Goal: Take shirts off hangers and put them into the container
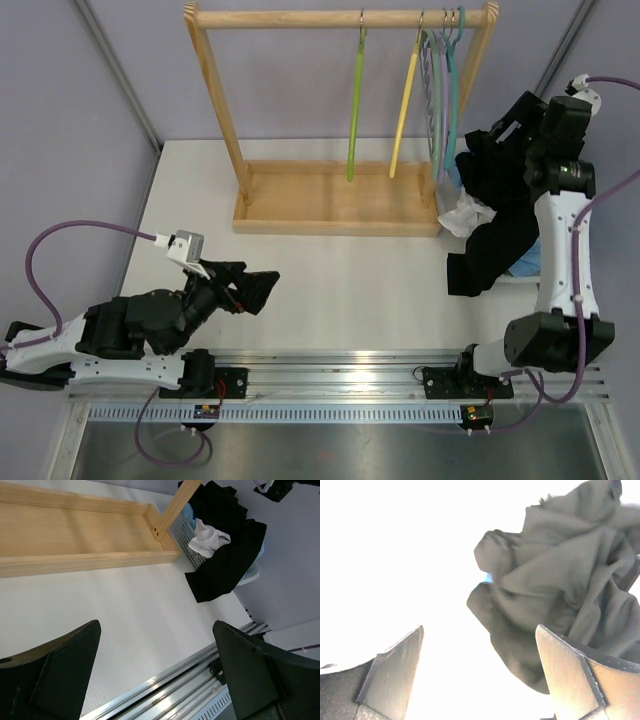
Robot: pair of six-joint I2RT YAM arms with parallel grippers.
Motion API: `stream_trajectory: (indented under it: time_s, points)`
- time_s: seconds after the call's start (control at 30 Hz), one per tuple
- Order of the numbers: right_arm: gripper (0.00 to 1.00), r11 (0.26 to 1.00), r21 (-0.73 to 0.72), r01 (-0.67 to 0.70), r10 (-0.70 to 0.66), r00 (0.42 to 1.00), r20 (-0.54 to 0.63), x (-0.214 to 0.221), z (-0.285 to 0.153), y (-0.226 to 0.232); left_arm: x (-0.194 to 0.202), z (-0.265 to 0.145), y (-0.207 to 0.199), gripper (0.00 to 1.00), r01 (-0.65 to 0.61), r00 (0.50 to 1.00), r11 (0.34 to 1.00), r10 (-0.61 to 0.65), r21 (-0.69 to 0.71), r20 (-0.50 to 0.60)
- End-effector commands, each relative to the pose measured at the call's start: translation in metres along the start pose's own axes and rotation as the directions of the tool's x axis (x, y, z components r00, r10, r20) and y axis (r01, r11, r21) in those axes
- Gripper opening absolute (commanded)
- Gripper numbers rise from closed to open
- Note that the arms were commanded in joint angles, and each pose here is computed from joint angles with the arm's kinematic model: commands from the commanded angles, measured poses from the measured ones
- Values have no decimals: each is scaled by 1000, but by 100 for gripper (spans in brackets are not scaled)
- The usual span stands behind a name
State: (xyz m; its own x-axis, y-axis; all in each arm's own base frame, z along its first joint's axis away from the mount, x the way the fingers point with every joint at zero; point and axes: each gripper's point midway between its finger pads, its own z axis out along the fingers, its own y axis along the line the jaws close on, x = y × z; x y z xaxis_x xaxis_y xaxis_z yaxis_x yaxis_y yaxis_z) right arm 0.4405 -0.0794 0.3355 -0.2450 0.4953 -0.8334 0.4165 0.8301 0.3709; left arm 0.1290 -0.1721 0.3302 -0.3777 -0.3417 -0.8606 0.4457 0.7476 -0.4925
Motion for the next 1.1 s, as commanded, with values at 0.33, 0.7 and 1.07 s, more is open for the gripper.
stream_trajectory:
  time_s: [0.33,0.7,1.07]
  points:
    - [100,652,-736,183,-49,978,200,1,-300,113,-26,-7,-5,99,2,998,999,-4,34,57]
    - [100,390,-916,93,-182,983,22,58,-344,128,-31,-5,-15,99,-15,999,999,13,39,48]
    - [99,237,-969,71,-193,981,24,52,-372,142,-44,-6,-23,99,-14,998,998,10,62,69]
